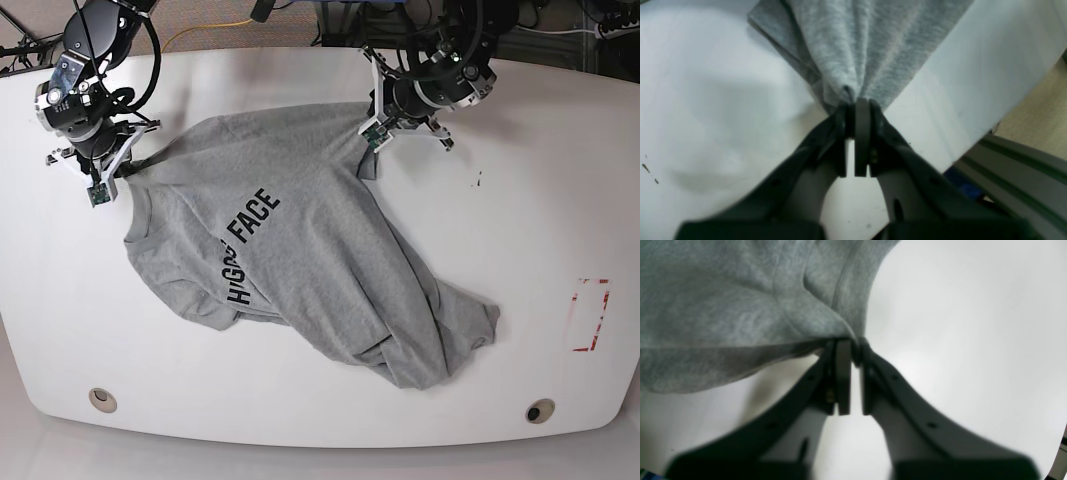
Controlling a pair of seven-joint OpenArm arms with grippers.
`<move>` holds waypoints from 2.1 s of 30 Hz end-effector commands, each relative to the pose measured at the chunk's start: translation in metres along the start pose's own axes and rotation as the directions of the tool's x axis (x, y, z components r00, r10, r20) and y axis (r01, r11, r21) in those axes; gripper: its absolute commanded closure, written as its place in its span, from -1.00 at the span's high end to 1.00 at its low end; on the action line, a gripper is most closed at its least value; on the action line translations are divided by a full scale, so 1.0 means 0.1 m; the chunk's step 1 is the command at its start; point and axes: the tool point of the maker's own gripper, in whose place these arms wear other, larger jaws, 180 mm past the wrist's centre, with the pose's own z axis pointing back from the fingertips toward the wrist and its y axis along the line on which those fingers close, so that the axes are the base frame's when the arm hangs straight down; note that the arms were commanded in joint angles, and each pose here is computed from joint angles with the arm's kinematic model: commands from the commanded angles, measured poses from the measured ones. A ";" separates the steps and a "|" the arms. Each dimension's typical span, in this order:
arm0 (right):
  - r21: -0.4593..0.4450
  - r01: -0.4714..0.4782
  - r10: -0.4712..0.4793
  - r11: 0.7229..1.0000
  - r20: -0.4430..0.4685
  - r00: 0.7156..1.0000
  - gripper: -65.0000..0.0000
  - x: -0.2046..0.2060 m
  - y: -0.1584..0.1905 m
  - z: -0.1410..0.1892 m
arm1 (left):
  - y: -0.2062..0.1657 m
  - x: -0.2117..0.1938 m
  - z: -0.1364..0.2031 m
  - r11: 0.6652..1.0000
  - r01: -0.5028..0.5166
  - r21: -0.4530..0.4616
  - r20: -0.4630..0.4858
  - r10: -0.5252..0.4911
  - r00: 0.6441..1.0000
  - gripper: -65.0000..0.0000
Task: Fold the T-shirt properly
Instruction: 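Lay the shirt down with both grippers, dragging it flat, then release, then move the left gripper to the shirt's hem corner and grasp it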
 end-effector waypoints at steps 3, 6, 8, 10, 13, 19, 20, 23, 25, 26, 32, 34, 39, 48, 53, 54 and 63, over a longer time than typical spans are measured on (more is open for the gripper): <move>-0.021 0.066 -0.066 0.998 0.017 0.998 -0.11 -0.06 -0.04 0.05 | -0.01 0.03 0.03 1.000 -0.001 0.001 0.015 0.001 1.000 -0.90; -0.017 0.169 -0.168 0.985 0.057 0.984 0.21 -0.11 -0.07 0.10 | -0.07 -0.04 0.03 1.000 -0.010 -0.012 -0.001 0.010 1.000 -0.57; 0.009 0.223 -0.222 0.975 0.094 0.970 0.37 -0.11 -0.08 0.15 | -0.10 -0.07 0.03 1.000 -0.012 -0.019 -0.007 0.012 1.000 -0.42; 0.056 0.269 -0.274 0.961 0.113 0.955 0.48 -0.16 -0.04 0.19 | -0.11 -0.08 0.03 1.000 -0.013 -0.021 -0.009 0.013 1.000 -0.36; 0.130 0.323 -0.340 0.937 0.131 0.931 0.59 -0.18 0.03 0.27 | -0.11 -0.09 0.03 1.000 -0.014 -0.022 -0.012 0.013 1.000 -0.27; 0.257 0.444 -0.480 0.858 0.099 0.871 0.60 -0.37 0.21 0.28 | -0.12 -0.10 0.03 1.000 -0.016 -0.025 -0.014 0.015 1.000 0.05; 0.276 0.476 -0.515 0.835 0.092 0.852 0.60 -0.41 0.22 0.26 | -0.12 -0.10 0.03 1.000 -0.016 -0.025 -0.014 0.015 1.000 0.07; 0.318 0.537 -0.576 0.781 0.035 0.817 0.60 -0.58 0.31 0.17 | -0.11 -0.10 0.04 1.000 -0.017 -0.022 -0.010 0.017 1.000 0.06; 0.337 0.567 -0.603 0.752 0.004 0.798 0.59 -0.66 0.36 0.12 | -0.10 -0.09 0.04 1.000 -0.017 -0.020 -0.007 0.017 1.000 0.06; 0.343 0.582 -0.616 0.738 -0.012 0.788 0.59 -0.70 0.38 0.10 | -0.10 -0.08 0.04 1.000 -0.016 -0.018 -0.005 0.016 1.000 0.06; 0.364 0.613 -0.644 0.701 -0.045 0.764 0.59 -0.76 0.51 0.03 | 0.00 -0.04 0.05 1.000 -0.025 0.004 0.007 0.025 1.000 0.06; 0.369 0.618 -0.649 0.694 -0.051 0.759 0.59 -0.76 0.56 0.02 | 0.03 -0.02 0.05 1.000 -0.023 0.010 0.012 0.023 1.000 0.06; 0.426 0.599 -0.631 0.678 -0.080 0.771 0.59 -0.67 0.82 -0.05 | 0.13 0.04 0.07 0.999 -0.022 0.034 0.026 0.021 0.999 0.06; 0.479 0.592 -0.637 0.648 -0.085 0.766 0.59 -0.49 1.10 -0.14 | 0.65 0.15 0.18 0.986 -0.060 0.158 0.067 0.050 0.996 0.06; 0.488 0.573 -0.630 0.659 -0.059 0.774 0.59 -0.34 1.10 -0.20 | 1.15 0.30 0.36 0.956 -0.102 0.276 0.123 0.071 0.990 0.06; 0.490 0.572 -0.631 0.658 -0.055 0.774 0.58 -0.32 1.10 -0.20 | 1.25 0.32 0.40 0.948 -0.114 0.299 0.134 0.076 0.988 0.06; 0.502 0.553 -0.627 0.665 -0.027 0.779 -0.40 -0.18 1.07 -0.23 | 2.24 0.58 0.79 0.849 -0.241 0.469 0.250 0.134 0.959 0.08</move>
